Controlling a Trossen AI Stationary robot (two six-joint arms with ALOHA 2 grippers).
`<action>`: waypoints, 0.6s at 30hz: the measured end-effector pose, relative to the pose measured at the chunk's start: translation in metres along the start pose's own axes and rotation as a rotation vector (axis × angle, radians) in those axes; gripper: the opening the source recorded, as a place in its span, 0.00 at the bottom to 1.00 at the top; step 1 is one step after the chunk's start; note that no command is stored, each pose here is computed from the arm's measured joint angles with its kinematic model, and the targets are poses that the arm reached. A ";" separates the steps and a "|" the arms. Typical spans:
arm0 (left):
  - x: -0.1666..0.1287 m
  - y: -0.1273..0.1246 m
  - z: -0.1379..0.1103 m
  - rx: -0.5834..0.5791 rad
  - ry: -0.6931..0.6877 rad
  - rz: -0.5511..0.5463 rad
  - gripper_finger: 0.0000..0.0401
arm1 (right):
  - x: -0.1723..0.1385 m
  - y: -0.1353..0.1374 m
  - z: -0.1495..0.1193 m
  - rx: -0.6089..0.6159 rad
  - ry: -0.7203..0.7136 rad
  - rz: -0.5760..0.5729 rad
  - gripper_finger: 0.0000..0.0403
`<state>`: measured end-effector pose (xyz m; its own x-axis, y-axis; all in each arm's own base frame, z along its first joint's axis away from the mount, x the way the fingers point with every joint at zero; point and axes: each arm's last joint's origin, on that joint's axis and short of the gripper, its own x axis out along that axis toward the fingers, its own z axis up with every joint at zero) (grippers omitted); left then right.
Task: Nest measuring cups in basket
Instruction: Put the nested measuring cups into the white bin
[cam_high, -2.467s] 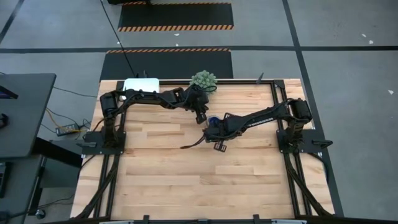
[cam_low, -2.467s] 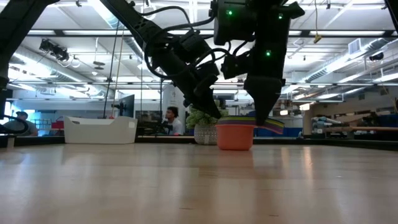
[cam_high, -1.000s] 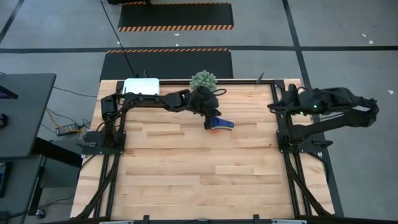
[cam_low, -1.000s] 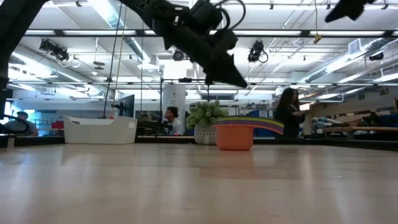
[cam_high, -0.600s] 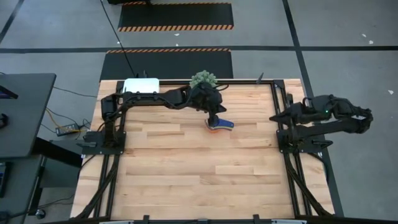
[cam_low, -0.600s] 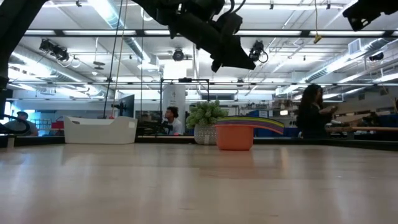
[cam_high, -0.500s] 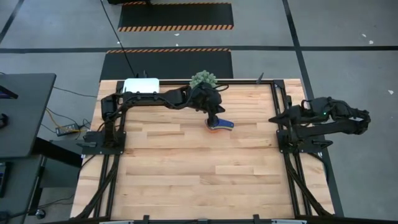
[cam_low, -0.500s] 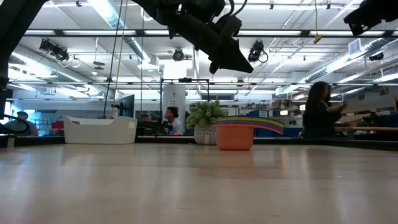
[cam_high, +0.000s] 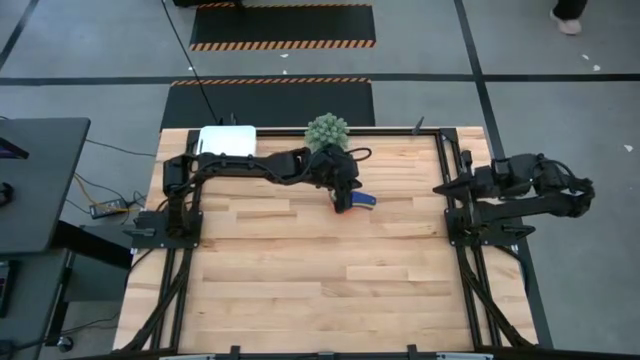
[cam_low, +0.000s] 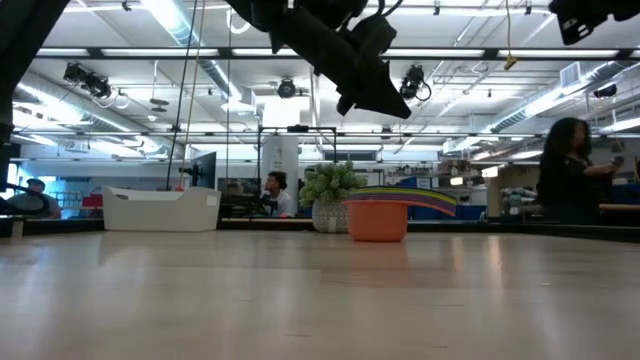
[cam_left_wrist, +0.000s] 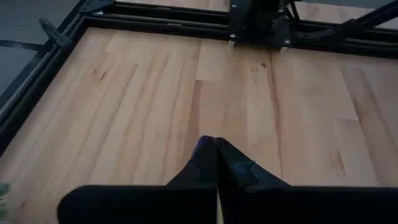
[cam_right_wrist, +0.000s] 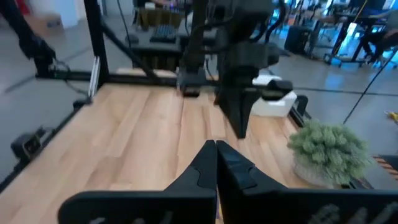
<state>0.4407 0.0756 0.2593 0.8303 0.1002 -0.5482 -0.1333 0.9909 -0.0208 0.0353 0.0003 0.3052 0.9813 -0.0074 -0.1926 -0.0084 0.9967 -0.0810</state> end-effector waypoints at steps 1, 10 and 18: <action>0.000 -0.002 0.000 0.002 0.000 0.000 0.00 | 0.002 0.000 0.000 0.008 -0.018 -0.002 0.00; 0.000 -0.003 0.000 0.008 0.000 0.002 0.00 | 0.042 0.005 -0.025 0.108 -0.112 -0.003 0.00; 0.000 -0.003 -0.001 0.012 0.013 0.001 0.00 | 0.053 0.005 -0.045 0.156 -0.041 -0.076 0.00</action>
<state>0.4407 0.0723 0.2581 0.8234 0.0997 -0.5586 -0.1274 0.9918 -0.0107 0.0788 0.0010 0.2501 0.9850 -0.0835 -0.1511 0.0934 0.9938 0.0597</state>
